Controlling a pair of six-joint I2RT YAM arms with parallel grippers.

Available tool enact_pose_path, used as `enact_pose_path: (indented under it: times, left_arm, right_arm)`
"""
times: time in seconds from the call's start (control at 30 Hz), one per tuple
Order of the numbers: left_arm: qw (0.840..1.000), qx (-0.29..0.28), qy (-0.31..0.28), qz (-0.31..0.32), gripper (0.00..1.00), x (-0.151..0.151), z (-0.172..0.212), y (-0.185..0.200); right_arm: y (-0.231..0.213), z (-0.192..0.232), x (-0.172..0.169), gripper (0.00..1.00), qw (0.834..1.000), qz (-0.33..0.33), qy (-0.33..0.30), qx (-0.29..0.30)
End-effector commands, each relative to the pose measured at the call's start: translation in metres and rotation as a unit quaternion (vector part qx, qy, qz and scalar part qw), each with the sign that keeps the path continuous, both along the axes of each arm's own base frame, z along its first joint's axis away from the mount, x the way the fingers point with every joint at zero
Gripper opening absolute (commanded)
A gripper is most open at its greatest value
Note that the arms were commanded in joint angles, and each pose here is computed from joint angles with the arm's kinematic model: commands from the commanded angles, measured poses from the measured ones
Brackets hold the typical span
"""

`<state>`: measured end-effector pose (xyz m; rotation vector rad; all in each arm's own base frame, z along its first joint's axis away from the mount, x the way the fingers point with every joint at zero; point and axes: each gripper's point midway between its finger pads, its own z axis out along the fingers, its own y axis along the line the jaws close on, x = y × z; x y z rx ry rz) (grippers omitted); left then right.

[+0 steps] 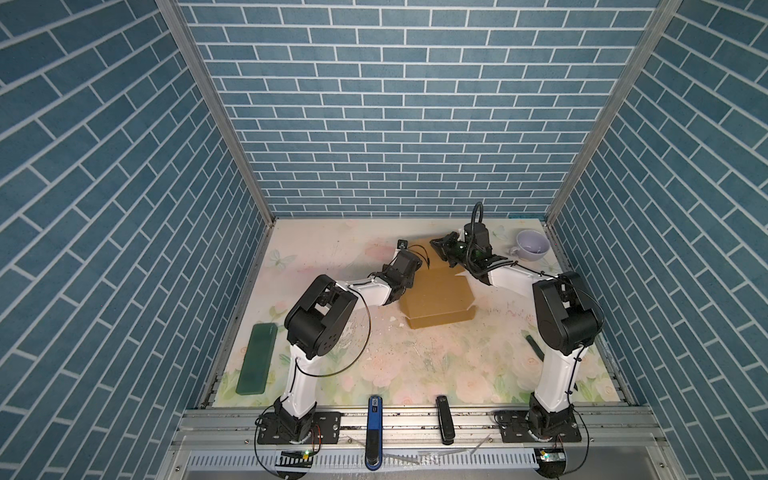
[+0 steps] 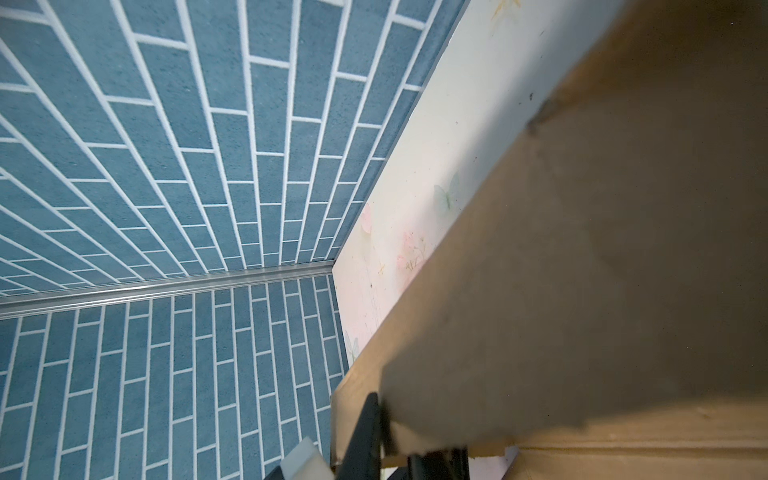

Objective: Fold the paper box

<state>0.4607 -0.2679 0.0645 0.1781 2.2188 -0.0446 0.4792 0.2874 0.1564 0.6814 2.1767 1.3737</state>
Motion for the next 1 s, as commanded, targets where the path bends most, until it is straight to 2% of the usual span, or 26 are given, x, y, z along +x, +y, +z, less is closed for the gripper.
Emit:
enact_pose_path:
  times: [0.0, 0.27, 0.6, 0.97]
  left_arm:
    - [1.000, 0.000, 0.006, -0.020, 0.04, 0.000, -0.007, -0.010]
    - [1.000, -0.006, -0.002, -0.023, 0.03, -0.002, -0.005, -0.009]
    - [1.000, -0.004, -0.009, -0.030, 0.03, -0.016, -0.002, 0.000]
    - [1.000, 0.001, -0.004, -0.022, 0.03, -0.029, -0.008, 0.010]
  right_arm:
    - [-0.004, 0.000, -0.004, 0.13, 1.000, -0.006, 0.010, 0.001]
    - [-0.006, 0.003, -0.005, 0.14, 1.000, -0.008, 0.007, 0.003]
    - [-0.010, 0.014, -0.007, 0.26, 1.000, -0.013, -0.002, 0.003]
    - [-0.010, 0.010, -0.004, 0.14, 1.000, -0.018, 0.003, 0.000]
